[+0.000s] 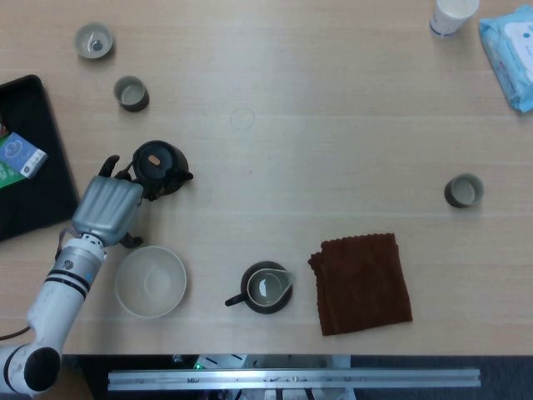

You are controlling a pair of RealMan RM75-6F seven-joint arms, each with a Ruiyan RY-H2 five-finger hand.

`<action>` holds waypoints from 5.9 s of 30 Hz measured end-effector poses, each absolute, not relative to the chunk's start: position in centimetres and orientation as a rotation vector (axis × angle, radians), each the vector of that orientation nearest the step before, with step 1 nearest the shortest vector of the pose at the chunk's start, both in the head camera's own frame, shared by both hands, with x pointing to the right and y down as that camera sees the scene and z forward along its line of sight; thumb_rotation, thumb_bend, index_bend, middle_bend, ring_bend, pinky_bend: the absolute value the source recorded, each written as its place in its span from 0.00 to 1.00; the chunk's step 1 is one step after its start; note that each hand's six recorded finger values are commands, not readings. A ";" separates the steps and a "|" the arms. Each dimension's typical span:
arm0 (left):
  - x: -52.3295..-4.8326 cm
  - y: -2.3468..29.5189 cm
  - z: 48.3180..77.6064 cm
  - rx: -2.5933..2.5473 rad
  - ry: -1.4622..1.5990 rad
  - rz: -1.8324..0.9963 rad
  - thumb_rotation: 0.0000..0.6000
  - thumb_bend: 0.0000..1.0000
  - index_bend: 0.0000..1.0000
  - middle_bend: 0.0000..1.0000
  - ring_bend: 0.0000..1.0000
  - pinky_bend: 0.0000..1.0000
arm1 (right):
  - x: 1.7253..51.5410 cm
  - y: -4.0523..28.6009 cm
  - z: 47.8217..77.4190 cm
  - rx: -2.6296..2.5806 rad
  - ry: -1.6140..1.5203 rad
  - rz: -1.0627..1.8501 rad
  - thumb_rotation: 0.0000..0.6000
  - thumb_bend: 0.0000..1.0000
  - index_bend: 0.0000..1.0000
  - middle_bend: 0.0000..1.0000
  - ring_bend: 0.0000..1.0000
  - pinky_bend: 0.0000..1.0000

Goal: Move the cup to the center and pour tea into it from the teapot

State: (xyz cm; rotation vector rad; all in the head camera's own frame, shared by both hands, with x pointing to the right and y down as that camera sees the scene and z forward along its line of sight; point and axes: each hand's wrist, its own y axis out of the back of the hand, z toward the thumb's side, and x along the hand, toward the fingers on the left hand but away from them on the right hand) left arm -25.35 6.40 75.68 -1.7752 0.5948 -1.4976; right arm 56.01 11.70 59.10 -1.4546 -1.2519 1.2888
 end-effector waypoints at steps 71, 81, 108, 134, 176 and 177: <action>-24.0 2.6 75.6 -1.840 0.703 -1.423 0.44 0.08 0.86 1.00 0.81 0.02 | 56.8 11.4 58.7 -1.422 -1.301 1.299 1.00 0.09 0.35 0.33 0.24 0.32; -24.9 1.2 74.9 -1.849 0.855 -1.403 0.40 0.08 0.91 1.00 0.85 0.02 | 56.5 11.4 58.6 -1.428 -1.296 1.285 1.00 0.09 0.35 0.33 0.24 0.32; -26.5 -2.0 70.1 -1.531 1.217 -1.273 0.74 0.15 1.00 1.00 0.96 0.15 | 55.3 11.5 58.3 -1.451 -1.265 1.251 1.00 0.09 0.35 0.33 0.24 0.32; -26.8 -1.6 68.1 -1.492 1.212 -1.175 0.65 0.35 1.00 1.00 0.96 0.15 | 53.0 10.9 59.3 -1.504 -1.099 1.258 1.00 0.09 0.35 0.33 0.24 0.32; -26.2 0.0 66.1 -1.547 1.074 -1.128 0.65 0.35 0.99 1.00 0.92 0.15 | 43.7 4.6 62.7 -1.522 -0.563 1.358 1.00 0.05 0.26 0.26 0.20 0.32; -26.2 0.1 66.1 -1.548 1.074 -1.127 0.65 0.35 0.99 1.00 0.92 0.15 | 43.6 4.4 63.1 -1.522 -0.549 1.365 1.00 0.05 0.26 0.26 0.20 0.32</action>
